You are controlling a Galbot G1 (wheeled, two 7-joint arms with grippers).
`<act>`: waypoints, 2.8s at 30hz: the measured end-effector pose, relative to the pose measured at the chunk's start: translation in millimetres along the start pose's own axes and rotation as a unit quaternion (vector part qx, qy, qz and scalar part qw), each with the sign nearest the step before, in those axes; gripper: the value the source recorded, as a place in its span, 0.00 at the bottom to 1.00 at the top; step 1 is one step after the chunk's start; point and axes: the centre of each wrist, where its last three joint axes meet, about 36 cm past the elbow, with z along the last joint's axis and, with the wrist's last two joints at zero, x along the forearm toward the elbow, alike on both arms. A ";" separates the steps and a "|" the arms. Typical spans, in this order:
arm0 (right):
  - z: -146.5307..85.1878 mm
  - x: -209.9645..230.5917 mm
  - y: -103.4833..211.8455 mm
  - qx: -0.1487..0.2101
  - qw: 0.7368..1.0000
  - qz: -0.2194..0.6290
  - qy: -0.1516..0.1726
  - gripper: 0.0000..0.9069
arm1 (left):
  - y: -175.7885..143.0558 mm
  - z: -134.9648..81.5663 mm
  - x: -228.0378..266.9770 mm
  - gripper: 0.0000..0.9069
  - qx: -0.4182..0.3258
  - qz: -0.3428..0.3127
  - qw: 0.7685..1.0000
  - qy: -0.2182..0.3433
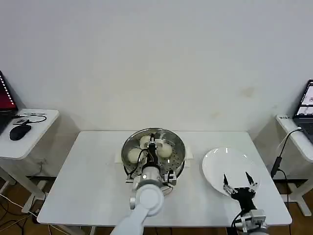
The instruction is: Take steamed baozi put them in steamer then cover it.
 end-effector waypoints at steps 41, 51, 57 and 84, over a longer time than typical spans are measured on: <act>11.7 10.7 8.3 0.023 1.000 -0.018 0.009 1.00 | 2.3 7.1 3.1 1.00 0.030 0.007 1.000 -0.001; 14.5 13.4 10.3 0.025 0.999 -0.019 0.012 1.00 | 9.1 15.9 18.0 1.00 0.037 0.000 0.999 -0.016; 16.1 14.1 11.8 0.025 0.999 -0.019 0.011 1.00 | 11.5 21.9 31.3 1.00 0.039 0.000 0.999 -0.029; 3.5 29.9 -4.3 -0.008 0.999 -0.021 -0.030 1.00 | 21.9 143.7 111.1 1.00 0.286 -0.043 0.957 -0.017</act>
